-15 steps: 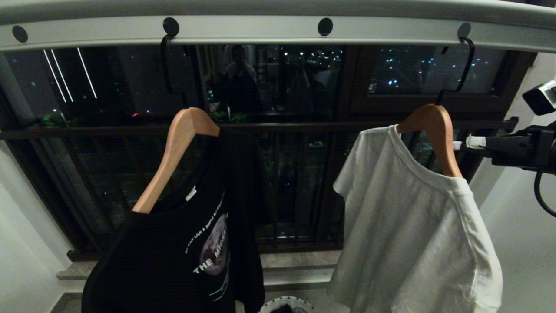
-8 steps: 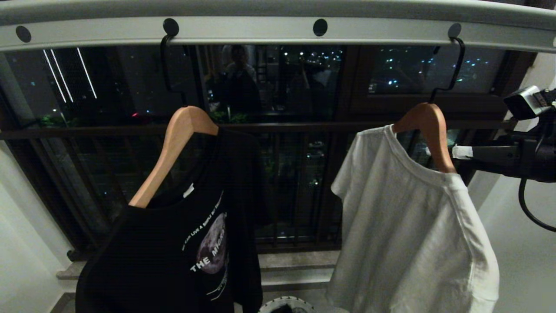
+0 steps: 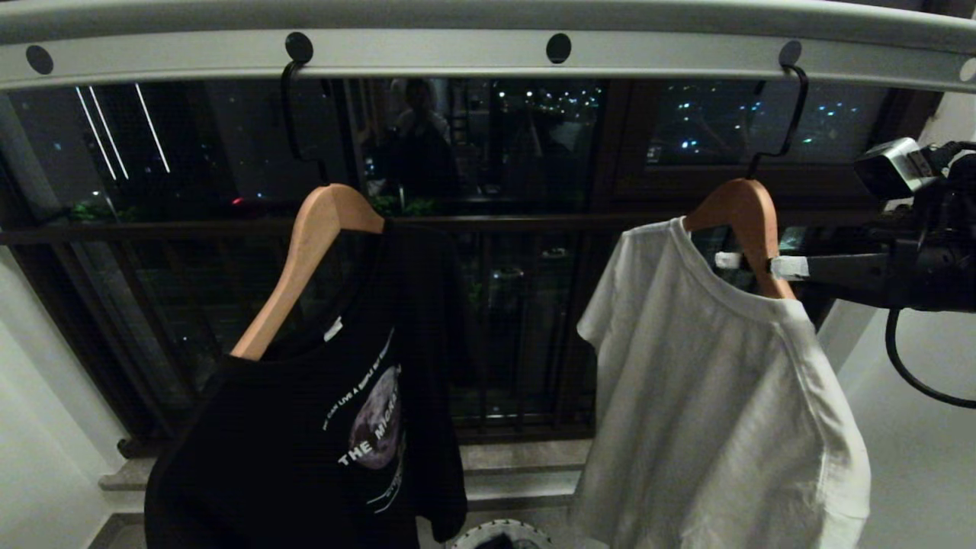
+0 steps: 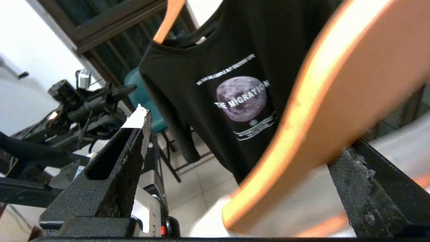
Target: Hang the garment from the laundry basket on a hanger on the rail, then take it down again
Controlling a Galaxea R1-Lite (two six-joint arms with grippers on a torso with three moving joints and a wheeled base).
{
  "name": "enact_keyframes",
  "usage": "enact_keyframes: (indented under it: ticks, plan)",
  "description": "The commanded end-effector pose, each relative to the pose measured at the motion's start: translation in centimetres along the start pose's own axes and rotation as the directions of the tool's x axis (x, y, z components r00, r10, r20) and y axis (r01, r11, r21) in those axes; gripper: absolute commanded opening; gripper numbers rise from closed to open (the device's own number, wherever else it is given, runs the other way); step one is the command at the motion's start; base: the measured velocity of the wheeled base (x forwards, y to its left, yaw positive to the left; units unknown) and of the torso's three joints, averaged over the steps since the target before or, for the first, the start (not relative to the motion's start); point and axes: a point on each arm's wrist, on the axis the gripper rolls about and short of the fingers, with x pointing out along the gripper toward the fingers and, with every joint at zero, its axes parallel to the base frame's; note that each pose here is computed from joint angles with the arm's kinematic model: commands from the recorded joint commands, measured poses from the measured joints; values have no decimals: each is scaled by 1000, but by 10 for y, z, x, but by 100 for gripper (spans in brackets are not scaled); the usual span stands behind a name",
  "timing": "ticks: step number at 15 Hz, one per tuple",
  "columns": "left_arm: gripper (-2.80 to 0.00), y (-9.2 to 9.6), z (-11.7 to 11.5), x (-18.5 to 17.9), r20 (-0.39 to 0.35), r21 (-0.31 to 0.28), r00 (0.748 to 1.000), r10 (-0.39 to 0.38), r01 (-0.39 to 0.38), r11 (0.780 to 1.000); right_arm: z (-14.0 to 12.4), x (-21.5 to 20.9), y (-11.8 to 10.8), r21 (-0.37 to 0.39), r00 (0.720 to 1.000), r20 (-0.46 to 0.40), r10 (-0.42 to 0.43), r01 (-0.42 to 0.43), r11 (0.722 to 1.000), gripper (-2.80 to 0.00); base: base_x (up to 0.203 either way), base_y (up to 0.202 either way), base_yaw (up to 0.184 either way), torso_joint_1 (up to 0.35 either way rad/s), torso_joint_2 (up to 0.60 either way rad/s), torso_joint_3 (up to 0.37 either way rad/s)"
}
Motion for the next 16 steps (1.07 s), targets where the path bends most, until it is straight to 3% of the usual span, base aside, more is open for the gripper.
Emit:
enact_keyframes:
  ticks: [1,7,16]
  plan:
    - [-280,0,-1,0,-2,0,1000,0,0,1000,2,11,-1,-7,999,-12,39,-39,999,0,0,0,0,0,0,0]
    - [-280,0,-1,0,-2,0,1000,0,0,1000,8,20,-13,-17,999,-16,43,-43,999,0,0,0,0,0,0,0]
    - [-280,0,-1,0,-2,0,1000,0,0,1000,8,33,-23,-13,1000,-10,-25,25,1000,0,0,0,0,0,0,0]
